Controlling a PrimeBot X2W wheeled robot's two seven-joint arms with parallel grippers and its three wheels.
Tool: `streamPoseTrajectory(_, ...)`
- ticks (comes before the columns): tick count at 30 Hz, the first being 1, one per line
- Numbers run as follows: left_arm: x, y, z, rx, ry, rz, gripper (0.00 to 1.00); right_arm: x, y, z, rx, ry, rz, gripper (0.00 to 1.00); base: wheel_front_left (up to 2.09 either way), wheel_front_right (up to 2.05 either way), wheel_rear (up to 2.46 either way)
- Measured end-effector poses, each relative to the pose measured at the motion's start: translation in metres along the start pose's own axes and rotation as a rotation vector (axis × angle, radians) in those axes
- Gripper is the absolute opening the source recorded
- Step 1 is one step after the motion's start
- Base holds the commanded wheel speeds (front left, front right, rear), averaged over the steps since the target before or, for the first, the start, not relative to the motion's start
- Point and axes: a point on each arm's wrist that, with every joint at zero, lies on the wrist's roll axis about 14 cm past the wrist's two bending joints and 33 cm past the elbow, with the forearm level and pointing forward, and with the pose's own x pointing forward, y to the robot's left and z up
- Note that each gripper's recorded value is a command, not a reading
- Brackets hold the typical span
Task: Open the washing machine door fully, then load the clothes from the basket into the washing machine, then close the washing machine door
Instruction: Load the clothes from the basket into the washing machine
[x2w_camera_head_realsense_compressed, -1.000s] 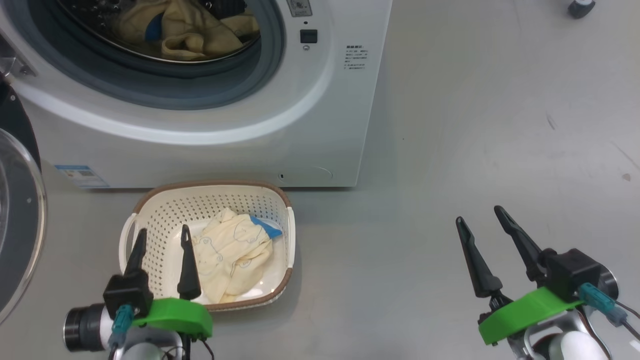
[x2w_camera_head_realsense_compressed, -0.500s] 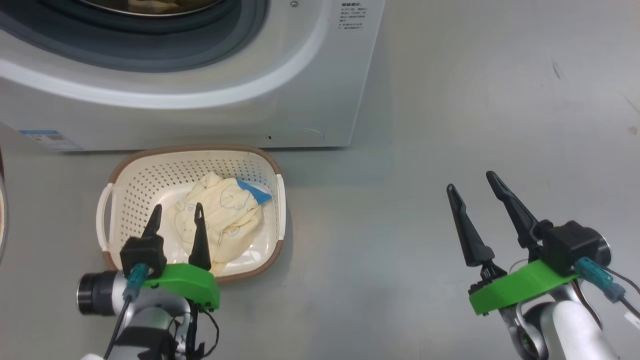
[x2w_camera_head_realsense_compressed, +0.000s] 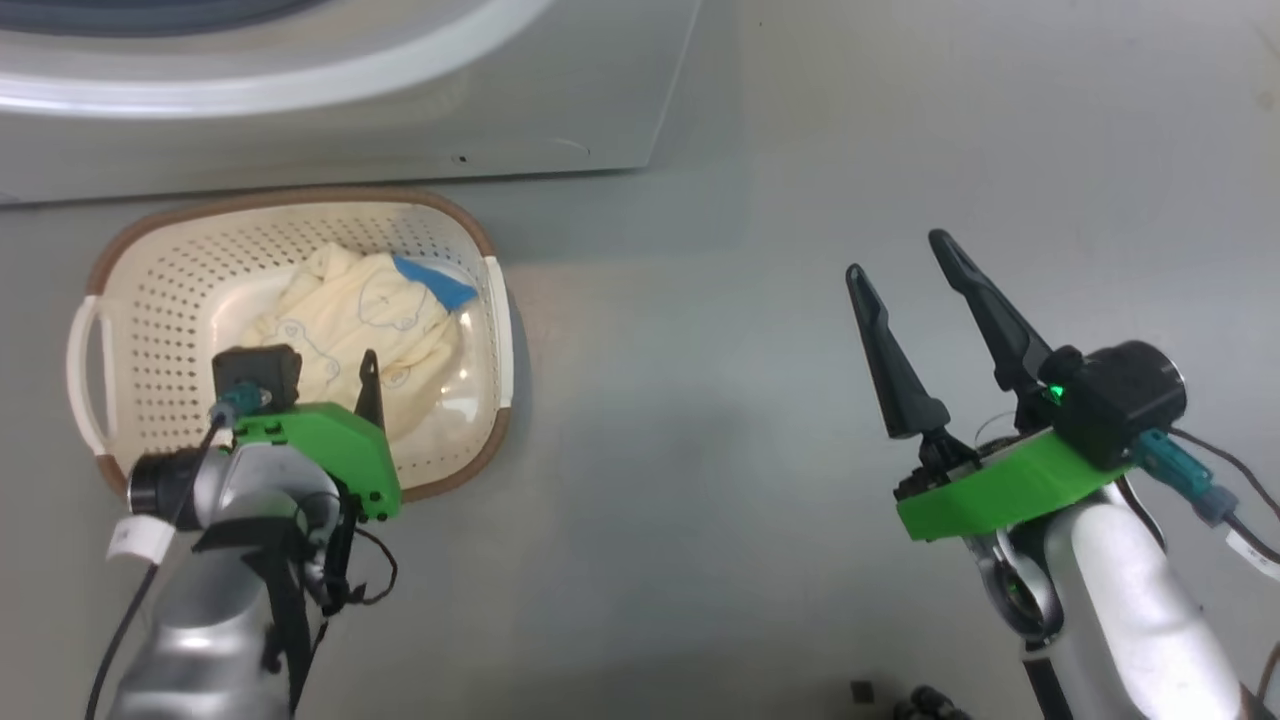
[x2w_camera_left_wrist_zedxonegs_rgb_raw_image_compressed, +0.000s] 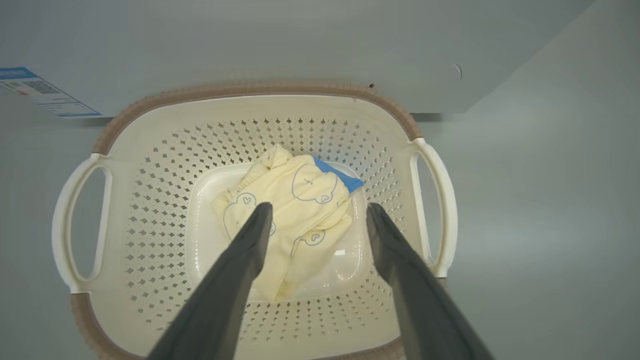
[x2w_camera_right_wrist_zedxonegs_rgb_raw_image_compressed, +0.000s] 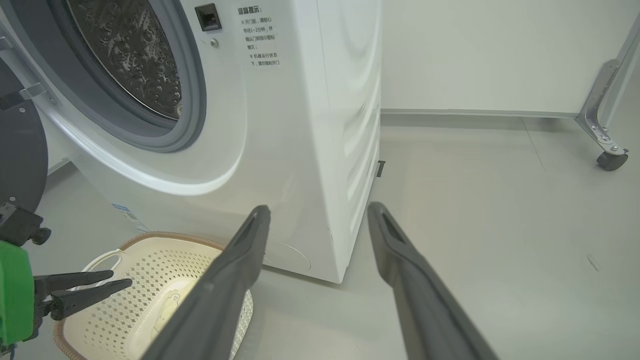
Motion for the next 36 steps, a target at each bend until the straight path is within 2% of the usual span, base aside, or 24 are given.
streamPoseTrajectory(9,0.064,0.012,-0.047,-0.100,0.199,-0.019,1.00,0.032,-0.013,-0.033,0.011,0.033,0.002,1.00,0.00,0.00,0.00)
streamPoseTrajectory(19,0.114,0.027,-0.100,-0.178,0.354,-0.004,1.00,0.046,-0.033,-0.075,0.022,0.107,-0.024,1.00,0.00,0.00,0.00)
streamPoseTrajectory(29,0.151,0.038,-0.129,-0.192,0.432,0.012,1.00,0.045,-0.047,-0.101,0.037,0.160,-0.050,1.00,0.00,0.00,0.00)
streamPoseTrajectory(36,0.170,0.043,-0.156,-0.198,0.485,0.082,1.00,0.037,-0.058,-0.115,0.033,0.202,-0.078,1.00,0.00,0.00,0.00)
